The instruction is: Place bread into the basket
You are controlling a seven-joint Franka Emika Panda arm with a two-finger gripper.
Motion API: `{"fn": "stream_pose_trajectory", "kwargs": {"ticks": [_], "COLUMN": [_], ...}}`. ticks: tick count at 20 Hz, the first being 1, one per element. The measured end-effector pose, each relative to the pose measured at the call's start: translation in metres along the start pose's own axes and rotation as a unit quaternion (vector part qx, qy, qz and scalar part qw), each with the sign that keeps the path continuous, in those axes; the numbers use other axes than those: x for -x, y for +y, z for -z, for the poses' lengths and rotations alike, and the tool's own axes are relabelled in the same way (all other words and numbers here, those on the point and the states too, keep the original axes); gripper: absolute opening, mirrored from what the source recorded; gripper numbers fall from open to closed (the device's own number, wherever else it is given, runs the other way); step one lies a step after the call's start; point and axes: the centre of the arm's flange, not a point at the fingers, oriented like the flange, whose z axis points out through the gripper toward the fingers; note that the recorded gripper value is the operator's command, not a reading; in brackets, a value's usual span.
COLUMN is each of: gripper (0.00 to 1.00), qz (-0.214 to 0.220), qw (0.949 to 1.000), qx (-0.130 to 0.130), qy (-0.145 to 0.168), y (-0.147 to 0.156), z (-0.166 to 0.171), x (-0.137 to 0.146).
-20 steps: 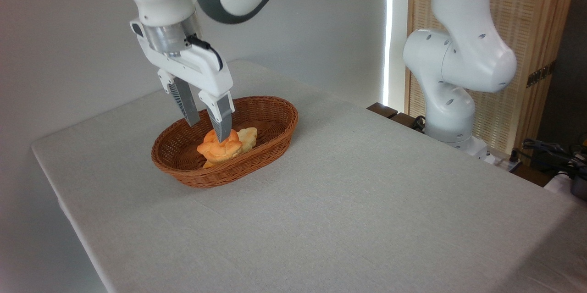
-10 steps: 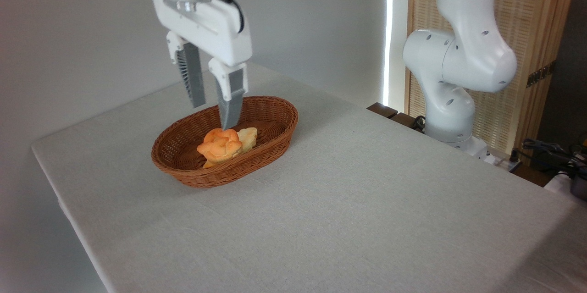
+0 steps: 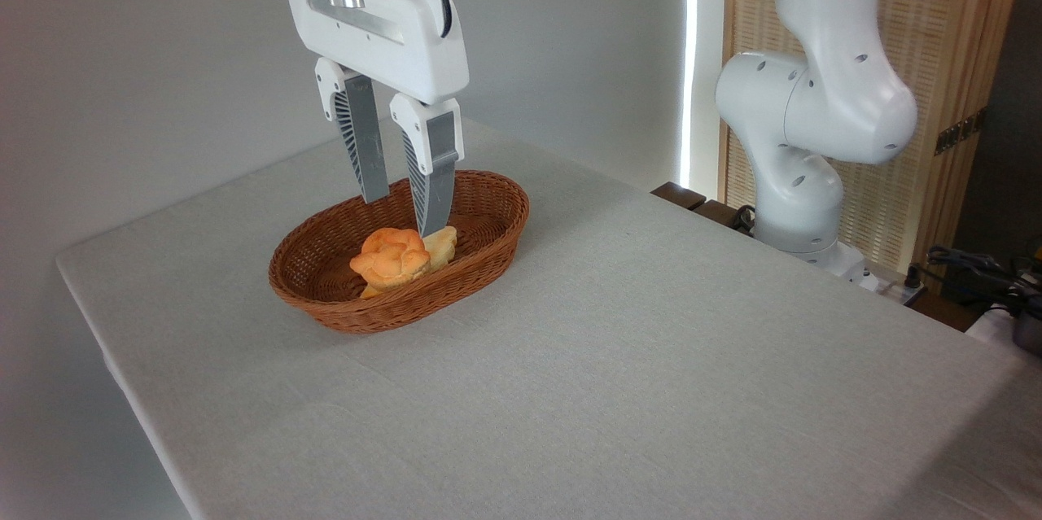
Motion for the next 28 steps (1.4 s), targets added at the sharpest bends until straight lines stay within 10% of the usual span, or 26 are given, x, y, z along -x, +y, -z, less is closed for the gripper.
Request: {"fn": "stream_pose_trajectory", "kwargs": {"ticks": [28], "gripper": [1.0], "qz": [0.006], "qw": [0.9998], "qx": [0.016], "qy": [-0.015], "y": [-0.0044], "z": [-0.0053], "x": [0.0072]}}
